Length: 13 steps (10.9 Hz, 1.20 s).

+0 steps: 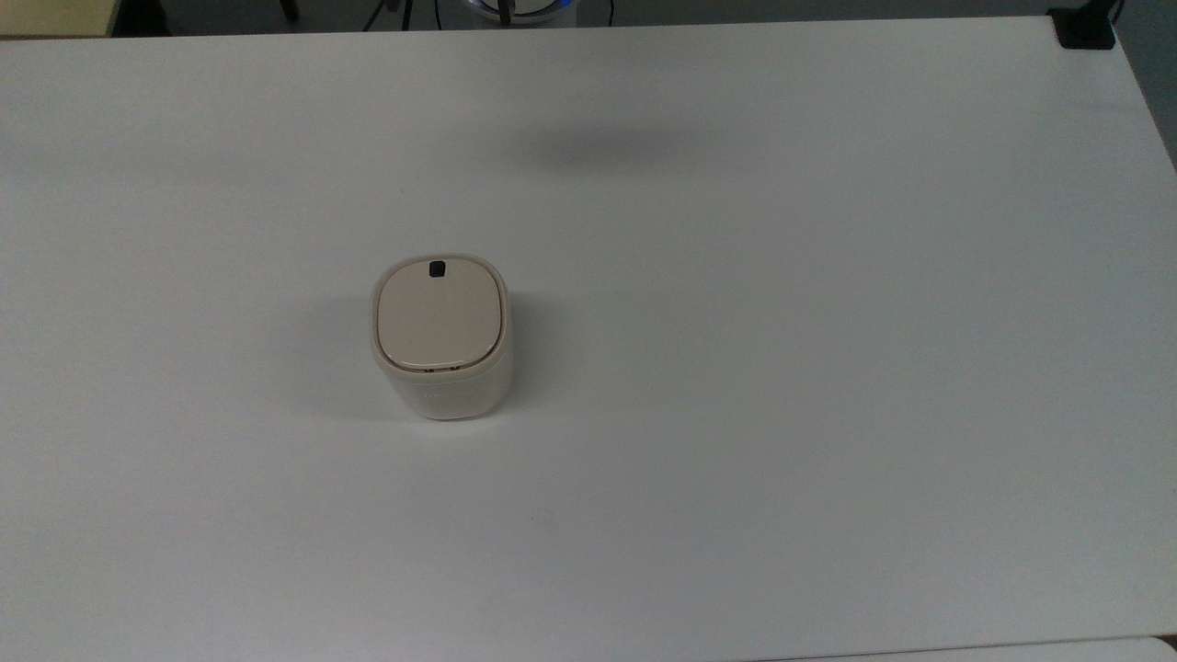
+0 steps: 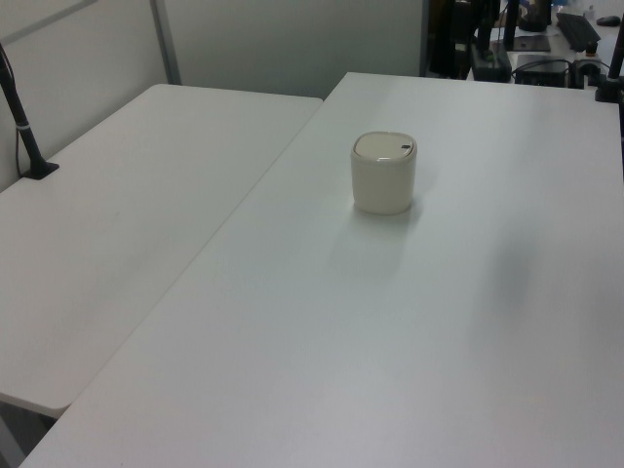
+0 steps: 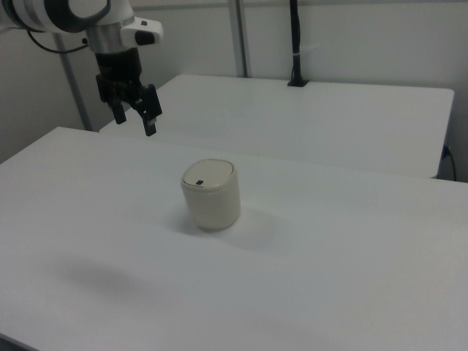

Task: Open the trash bin
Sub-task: 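Move the open gripper down over the cream trash bin's lid tab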

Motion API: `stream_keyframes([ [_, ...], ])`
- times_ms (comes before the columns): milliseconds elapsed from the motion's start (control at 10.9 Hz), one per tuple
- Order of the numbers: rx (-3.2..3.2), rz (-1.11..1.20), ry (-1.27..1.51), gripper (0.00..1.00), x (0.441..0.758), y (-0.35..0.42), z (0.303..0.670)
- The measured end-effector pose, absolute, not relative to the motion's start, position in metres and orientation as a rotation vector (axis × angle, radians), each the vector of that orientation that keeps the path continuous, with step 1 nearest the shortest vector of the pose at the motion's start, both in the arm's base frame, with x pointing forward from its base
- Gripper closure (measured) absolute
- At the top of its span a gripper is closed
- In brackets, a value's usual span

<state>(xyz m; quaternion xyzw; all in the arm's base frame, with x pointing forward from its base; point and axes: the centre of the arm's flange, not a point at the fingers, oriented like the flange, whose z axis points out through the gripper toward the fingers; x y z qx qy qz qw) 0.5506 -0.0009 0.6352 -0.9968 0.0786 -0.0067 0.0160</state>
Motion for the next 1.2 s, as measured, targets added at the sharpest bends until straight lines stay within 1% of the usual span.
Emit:
stream_keyframes([
  [184, -3.105, -0.015, 0.195, 0.00, 0.554, 0.002, 0.632],
  [460, -3.115, 0.062, 0.129, 0.00, 0.578, 0.017, 0.595],
  [552, -3.117, 0.076, 0.115, 0.00, 0.582, 0.023, 0.589],
  [737, -3.117, 0.075, 0.098, 0.00, 0.584, 0.026, 0.588],
  [829, -3.117, 0.048, 0.091, 0.01, 0.586, 0.025, 0.590],
  [921, -3.115, -0.012, 0.077, 0.05, 0.590, 0.024, 0.593],
  [1013, -3.115, -0.049, 0.041, 0.18, 0.594, 0.023, 0.594],
  [1197, -3.116, -0.084, -0.061, 0.53, 0.602, 0.021, 0.588],
])
